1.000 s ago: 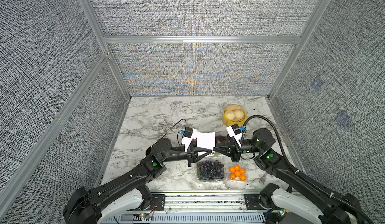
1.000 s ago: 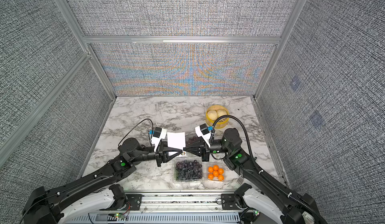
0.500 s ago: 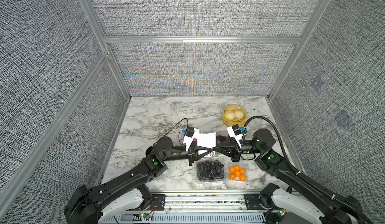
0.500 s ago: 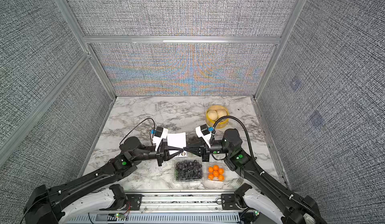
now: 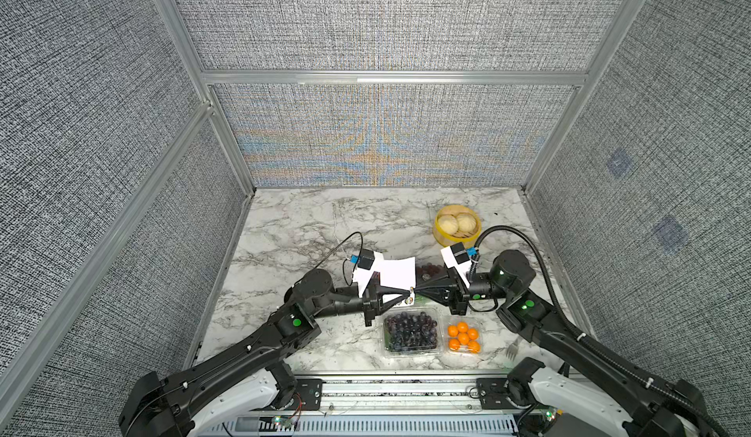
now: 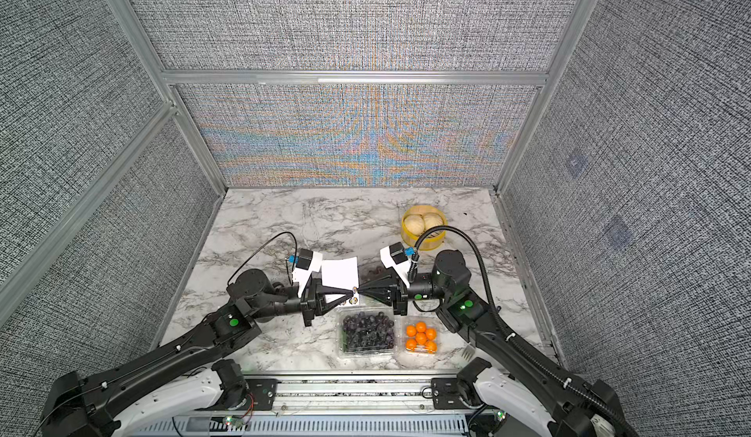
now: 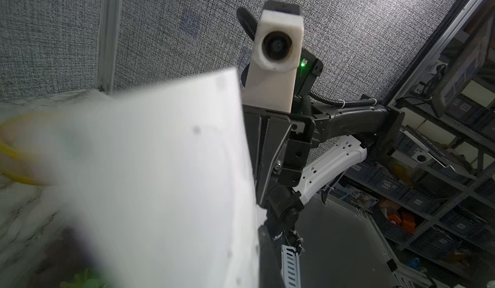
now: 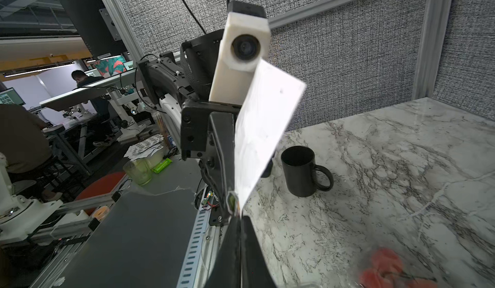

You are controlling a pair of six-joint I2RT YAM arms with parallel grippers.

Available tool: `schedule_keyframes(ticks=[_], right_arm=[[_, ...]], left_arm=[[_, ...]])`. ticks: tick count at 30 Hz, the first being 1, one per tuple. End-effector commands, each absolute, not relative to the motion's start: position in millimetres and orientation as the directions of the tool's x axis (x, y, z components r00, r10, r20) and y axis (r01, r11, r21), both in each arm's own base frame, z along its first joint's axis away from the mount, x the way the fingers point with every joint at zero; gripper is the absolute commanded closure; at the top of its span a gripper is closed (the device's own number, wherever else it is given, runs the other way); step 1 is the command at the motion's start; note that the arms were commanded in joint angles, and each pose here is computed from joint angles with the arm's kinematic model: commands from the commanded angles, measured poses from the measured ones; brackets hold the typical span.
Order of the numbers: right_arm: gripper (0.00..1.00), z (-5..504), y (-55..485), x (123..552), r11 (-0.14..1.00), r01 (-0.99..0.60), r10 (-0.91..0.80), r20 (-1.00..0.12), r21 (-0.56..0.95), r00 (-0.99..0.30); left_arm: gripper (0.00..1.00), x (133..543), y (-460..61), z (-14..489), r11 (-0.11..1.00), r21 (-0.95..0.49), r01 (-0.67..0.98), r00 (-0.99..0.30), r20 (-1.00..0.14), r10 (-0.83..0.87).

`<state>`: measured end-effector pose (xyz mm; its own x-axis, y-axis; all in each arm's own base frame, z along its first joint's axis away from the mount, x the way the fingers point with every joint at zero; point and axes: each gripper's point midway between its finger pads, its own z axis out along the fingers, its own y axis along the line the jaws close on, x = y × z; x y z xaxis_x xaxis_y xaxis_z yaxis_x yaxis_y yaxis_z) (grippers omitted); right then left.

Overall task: Label fruit boxes
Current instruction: Adjust the label sticker.

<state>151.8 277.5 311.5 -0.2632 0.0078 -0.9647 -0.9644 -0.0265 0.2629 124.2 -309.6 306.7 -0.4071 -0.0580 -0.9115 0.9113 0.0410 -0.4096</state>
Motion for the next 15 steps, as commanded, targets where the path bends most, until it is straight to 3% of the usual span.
schedule_keyframes(ticks=[1,5,8,11,15], right_arm=[[0.91,312,278,153,-0.023,-0.966,0.006,-0.966,0.257,-0.257],[0.84,312,279,144,-0.089,-0.96,0.0,-0.964,0.265,-0.266],[0.64,314,279,130,-0.175,-0.95,-0.006,-0.966,0.257,-0.26],[0.46,312,280,125,-0.188,-0.952,-0.003,-0.969,0.241,-0.245],[0.45,310,287,127,-0.17,-0.955,-0.026,-0.97,0.243,-0.242]], left_arm=[[0.97,124,-306,311,0.049,-0.384,0.922,-0.38,-0.922,-0.073],[0.97,129,-304,311,0.087,-0.384,0.919,-0.377,-0.922,-0.089],[0.97,132,-304,310,0.105,-0.38,0.919,-0.372,-0.924,-0.089],[0.96,135,-303,311,0.119,-0.378,0.918,-0.368,-0.925,-0.092],[0.96,132,-305,317,0.092,-0.379,0.921,-0.369,-0.923,-0.105]])
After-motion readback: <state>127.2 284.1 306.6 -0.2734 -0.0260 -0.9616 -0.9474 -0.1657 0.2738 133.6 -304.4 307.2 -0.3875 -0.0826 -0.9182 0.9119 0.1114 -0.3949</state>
